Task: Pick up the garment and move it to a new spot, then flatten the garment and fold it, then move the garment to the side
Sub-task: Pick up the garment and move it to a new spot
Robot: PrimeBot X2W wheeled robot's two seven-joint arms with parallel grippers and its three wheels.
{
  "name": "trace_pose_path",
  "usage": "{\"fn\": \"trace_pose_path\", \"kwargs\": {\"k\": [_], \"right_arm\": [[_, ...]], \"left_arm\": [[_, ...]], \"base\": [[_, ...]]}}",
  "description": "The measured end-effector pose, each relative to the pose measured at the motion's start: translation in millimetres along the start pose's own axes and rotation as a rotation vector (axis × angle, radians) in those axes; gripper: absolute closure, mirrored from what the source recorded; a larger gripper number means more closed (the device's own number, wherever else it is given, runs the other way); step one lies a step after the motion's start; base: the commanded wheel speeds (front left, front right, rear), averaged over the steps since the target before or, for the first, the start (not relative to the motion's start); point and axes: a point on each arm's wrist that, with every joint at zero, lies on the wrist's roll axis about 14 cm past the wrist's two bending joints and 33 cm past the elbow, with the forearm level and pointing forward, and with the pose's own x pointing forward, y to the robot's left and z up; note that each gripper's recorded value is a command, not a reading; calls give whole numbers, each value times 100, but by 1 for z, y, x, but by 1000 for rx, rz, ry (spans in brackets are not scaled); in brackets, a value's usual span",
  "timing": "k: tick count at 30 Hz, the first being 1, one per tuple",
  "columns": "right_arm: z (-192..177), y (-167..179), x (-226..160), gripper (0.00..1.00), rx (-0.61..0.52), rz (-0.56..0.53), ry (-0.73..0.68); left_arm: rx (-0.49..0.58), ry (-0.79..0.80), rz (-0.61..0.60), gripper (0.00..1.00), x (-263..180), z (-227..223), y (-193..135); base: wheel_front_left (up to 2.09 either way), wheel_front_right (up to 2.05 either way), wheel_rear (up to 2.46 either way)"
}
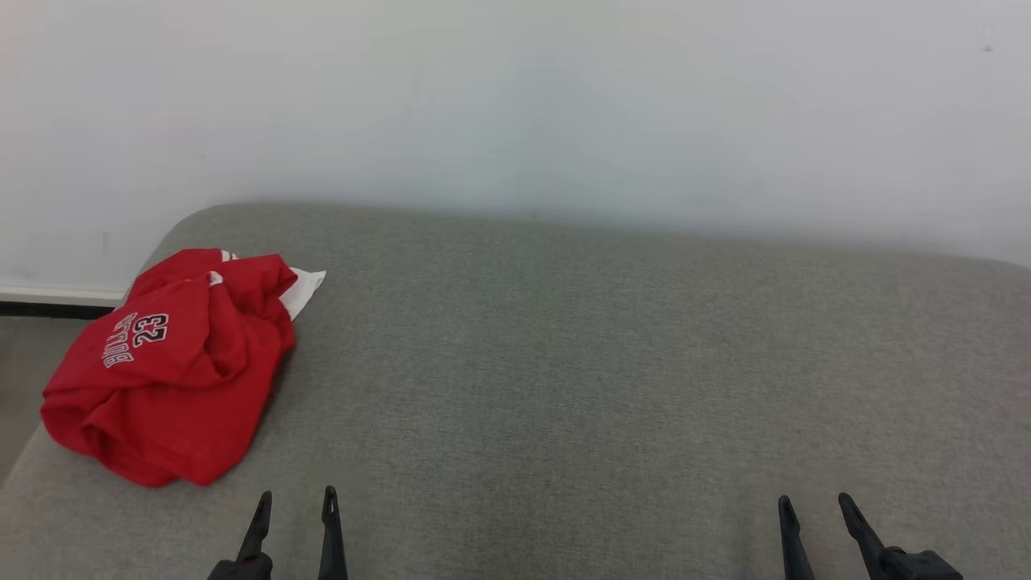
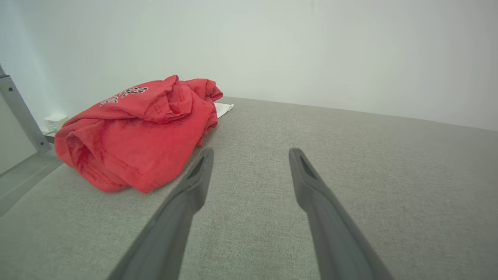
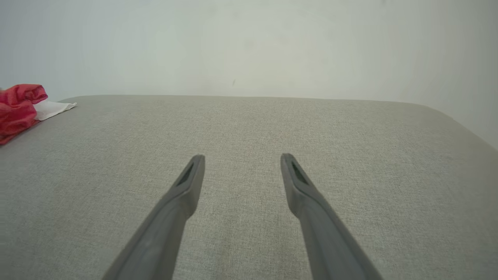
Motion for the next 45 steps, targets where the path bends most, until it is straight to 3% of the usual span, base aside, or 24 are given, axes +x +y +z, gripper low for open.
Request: {"fn": "trace_pose_path", "kwargs": {"k": [12,26,35,45], "right_arm": [[-3,65,33,0,2,206,15],[-2,167,62,0,-10,498,14],[-15,187,69,0,-4,555,50],[-16,188,68,0,-5,561,50]], "left_arm": [[0,-22,249,0,-46,5,76],[-2,-59,594,0,-123,15,158],[21,-37,690,0,-146,14,175],[25,-24,686,0,-148,10,175]], "base": [[0,0,0],[0,0,0],[0,0,0],[0,0,0]]}}
